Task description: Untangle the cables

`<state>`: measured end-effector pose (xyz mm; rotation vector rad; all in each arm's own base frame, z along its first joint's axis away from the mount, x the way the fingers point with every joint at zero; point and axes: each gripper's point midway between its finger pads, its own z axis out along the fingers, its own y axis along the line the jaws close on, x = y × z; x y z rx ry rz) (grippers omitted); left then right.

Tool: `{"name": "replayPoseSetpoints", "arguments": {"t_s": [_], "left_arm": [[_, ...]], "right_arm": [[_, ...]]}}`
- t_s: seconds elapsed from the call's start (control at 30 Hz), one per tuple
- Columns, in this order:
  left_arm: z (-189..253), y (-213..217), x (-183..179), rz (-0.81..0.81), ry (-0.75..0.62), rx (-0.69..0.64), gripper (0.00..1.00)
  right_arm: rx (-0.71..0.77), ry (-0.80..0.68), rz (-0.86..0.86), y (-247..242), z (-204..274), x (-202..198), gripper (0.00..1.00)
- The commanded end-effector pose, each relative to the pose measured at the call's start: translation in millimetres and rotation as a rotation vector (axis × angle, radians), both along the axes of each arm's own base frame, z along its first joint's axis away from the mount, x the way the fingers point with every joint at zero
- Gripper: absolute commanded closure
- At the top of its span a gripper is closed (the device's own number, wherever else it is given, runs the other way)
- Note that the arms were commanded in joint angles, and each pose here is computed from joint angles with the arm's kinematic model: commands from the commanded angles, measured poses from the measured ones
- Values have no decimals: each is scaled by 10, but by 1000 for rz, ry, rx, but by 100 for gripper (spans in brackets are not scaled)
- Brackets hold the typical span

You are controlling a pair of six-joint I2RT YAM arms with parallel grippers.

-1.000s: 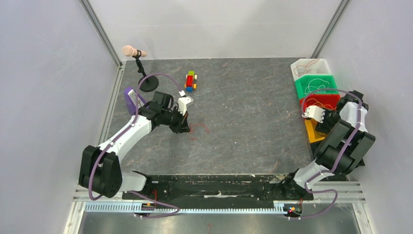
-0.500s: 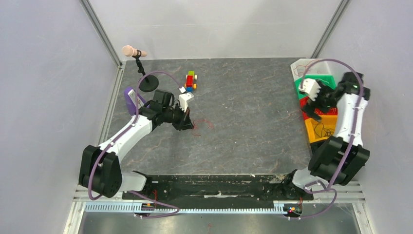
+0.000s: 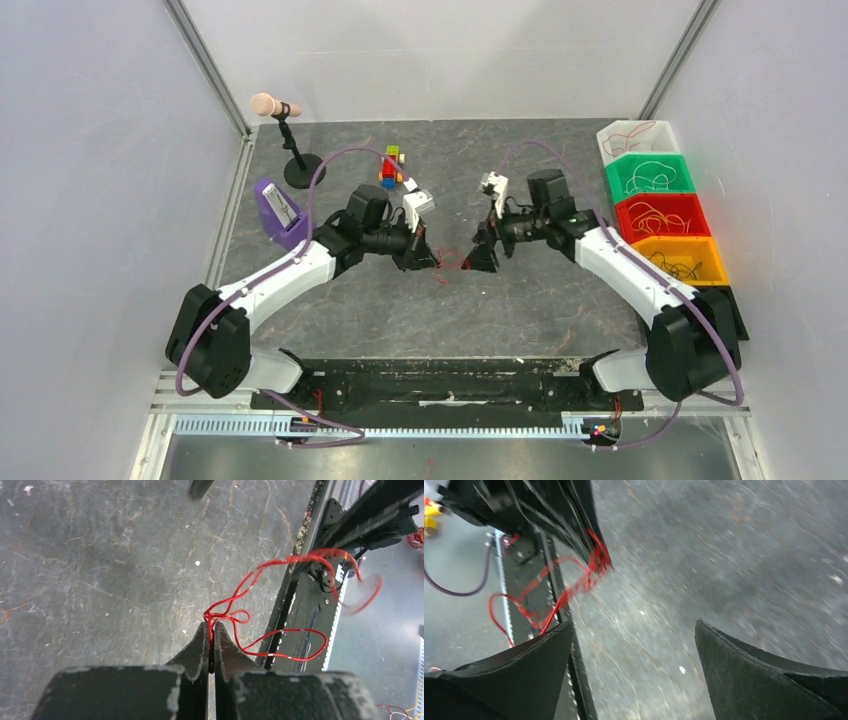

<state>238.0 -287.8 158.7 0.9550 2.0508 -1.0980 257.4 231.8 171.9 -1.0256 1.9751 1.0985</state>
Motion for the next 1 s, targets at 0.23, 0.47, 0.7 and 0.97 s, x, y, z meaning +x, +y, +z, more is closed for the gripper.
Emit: {"name": "replayPoseSetpoints", "arguments": {"t_s": [0.23,0.47,0.7,0.97], "left_arm": [[228,-120,29,-12,-82,-27,98],[81,111,12,5,-145,59,98],[19,122,52,-8,-173,87,98],[213,50,79,-16,-179,50,98]], "right_arm": [[72,-17,23,514,222,69,53],[-74,-20,40,-35,226,-37,16],[80,28,28,270,642,-28,5],[-27,82,61,598,96,-139,40]]}}
